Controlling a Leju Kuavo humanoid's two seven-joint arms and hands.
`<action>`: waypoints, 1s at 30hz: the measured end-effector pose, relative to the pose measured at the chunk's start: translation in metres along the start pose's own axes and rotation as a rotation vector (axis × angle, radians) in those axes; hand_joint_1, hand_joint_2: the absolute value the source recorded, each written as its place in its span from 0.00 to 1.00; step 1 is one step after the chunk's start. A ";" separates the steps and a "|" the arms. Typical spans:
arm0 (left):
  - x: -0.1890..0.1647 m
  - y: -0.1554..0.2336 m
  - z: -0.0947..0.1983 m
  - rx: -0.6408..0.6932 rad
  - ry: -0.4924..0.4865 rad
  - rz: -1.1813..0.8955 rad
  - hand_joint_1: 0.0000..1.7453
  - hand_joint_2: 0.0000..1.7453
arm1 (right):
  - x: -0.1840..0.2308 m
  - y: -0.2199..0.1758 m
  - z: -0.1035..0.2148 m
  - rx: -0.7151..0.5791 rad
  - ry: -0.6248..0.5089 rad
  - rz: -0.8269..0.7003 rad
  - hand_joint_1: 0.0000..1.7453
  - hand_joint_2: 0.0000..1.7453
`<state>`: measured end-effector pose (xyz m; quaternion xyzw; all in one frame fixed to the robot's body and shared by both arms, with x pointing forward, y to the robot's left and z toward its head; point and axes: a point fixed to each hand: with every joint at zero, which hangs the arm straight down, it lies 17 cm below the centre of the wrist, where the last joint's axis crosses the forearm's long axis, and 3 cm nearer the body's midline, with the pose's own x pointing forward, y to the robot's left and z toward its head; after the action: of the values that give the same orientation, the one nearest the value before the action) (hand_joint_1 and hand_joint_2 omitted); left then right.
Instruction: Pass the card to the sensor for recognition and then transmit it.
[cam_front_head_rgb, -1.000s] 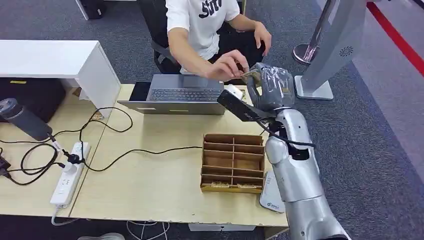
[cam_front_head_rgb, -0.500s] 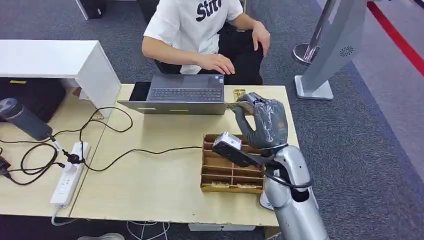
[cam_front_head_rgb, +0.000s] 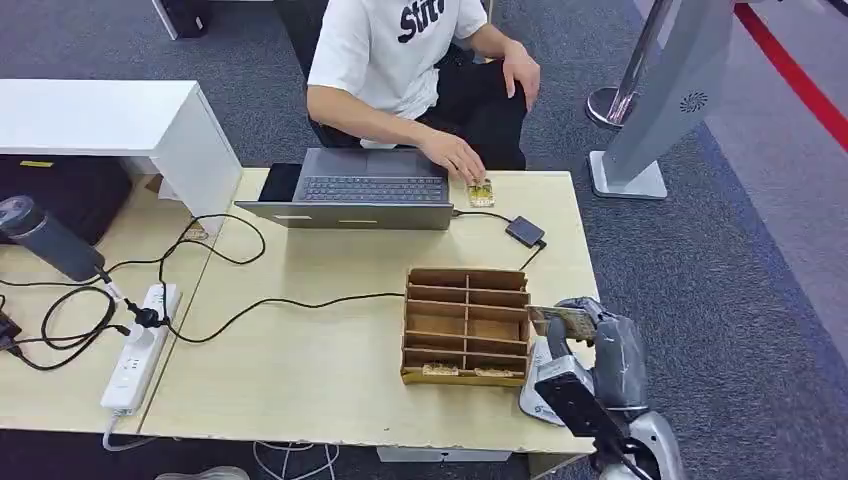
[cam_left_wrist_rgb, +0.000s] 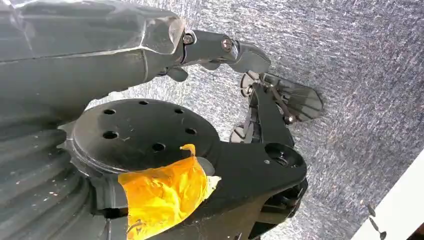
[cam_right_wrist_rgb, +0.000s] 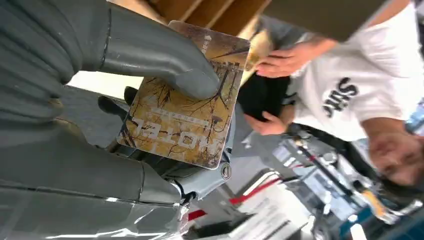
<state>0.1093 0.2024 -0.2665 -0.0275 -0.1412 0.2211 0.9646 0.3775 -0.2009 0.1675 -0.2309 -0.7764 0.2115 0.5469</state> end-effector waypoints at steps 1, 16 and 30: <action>0.000 0.000 0.000 0.001 -0.001 0.004 0.00 1.00 | -0.007 -0.003 0.003 -0.004 0.020 0.005 1.00 1.00; -0.001 -0.003 0.000 -0.002 0.001 0.003 0.00 1.00 | -0.067 -0.002 0.028 0.038 0.199 0.174 1.00 1.00; 0.000 -0.002 0.000 -0.003 -0.006 -0.014 0.00 1.00 | -0.112 0.045 0.054 0.215 0.332 0.259 1.00 1.00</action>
<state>0.1100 0.2005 -0.2659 -0.0271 -0.1447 0.2141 0.9657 0.3653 -0.2348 0.0402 -0.3007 -0.6125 0.3207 0.6569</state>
